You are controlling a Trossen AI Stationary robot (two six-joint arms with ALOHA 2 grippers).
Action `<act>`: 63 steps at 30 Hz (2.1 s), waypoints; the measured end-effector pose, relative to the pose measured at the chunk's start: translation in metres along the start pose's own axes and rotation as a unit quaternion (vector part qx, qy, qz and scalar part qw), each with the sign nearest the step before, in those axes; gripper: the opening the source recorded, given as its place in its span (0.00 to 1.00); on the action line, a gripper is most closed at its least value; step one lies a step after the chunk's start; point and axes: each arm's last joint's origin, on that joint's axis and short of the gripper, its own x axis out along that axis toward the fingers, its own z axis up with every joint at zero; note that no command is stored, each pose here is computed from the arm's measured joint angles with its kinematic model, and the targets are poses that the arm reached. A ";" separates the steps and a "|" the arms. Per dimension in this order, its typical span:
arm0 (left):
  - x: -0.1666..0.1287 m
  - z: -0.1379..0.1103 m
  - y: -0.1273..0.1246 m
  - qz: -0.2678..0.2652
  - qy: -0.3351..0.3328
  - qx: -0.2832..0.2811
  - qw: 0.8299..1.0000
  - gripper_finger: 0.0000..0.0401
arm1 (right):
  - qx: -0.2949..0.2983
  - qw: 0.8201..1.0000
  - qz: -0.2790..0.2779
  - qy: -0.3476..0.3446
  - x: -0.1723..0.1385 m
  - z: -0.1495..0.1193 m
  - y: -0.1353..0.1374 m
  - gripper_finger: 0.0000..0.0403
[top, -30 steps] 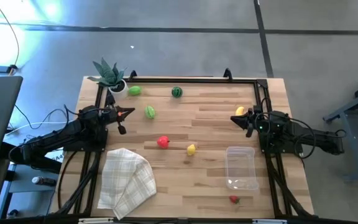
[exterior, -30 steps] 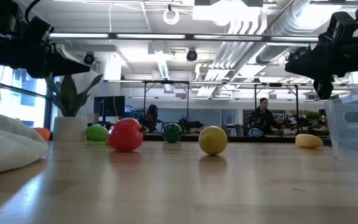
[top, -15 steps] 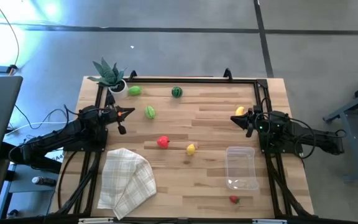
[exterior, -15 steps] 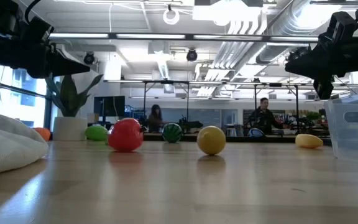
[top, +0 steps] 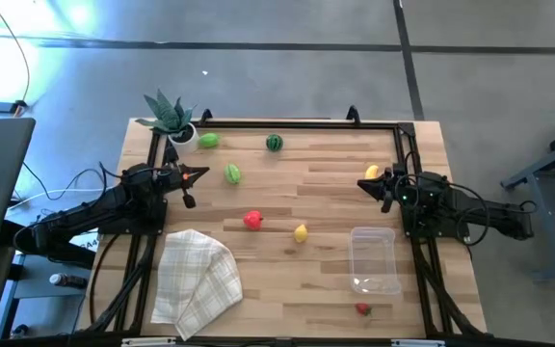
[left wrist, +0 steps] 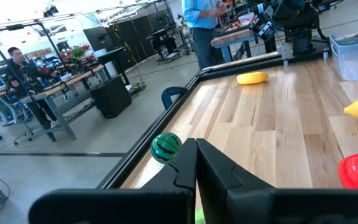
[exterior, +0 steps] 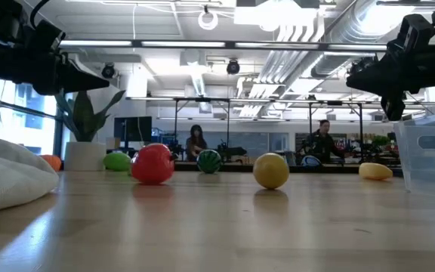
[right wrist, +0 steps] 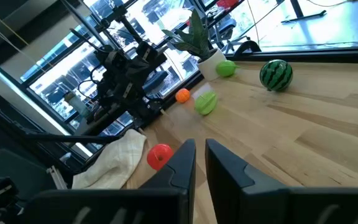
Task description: Pick and placing Produce into tupperware
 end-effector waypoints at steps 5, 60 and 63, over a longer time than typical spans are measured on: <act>0.000 0.000 0.000 0.000 0.000 -0.010 1.000 0.00 | 0.000 1.000 0.000 0.000 0.000 0.000 0.000 0.07; 0.028 0.137 0.034 -0.228 0.123 -0.018 0.966 0.00 | 0.122 0.989 0.044 -0.069 -0.001 0.013 0.008 0.07; 0.026 0.137 0.026 -0.226 0.141 0.005 0.964 0.00 | 0.122 0.989 0.045 -0.071 -0.001 0.013 0.008 0.07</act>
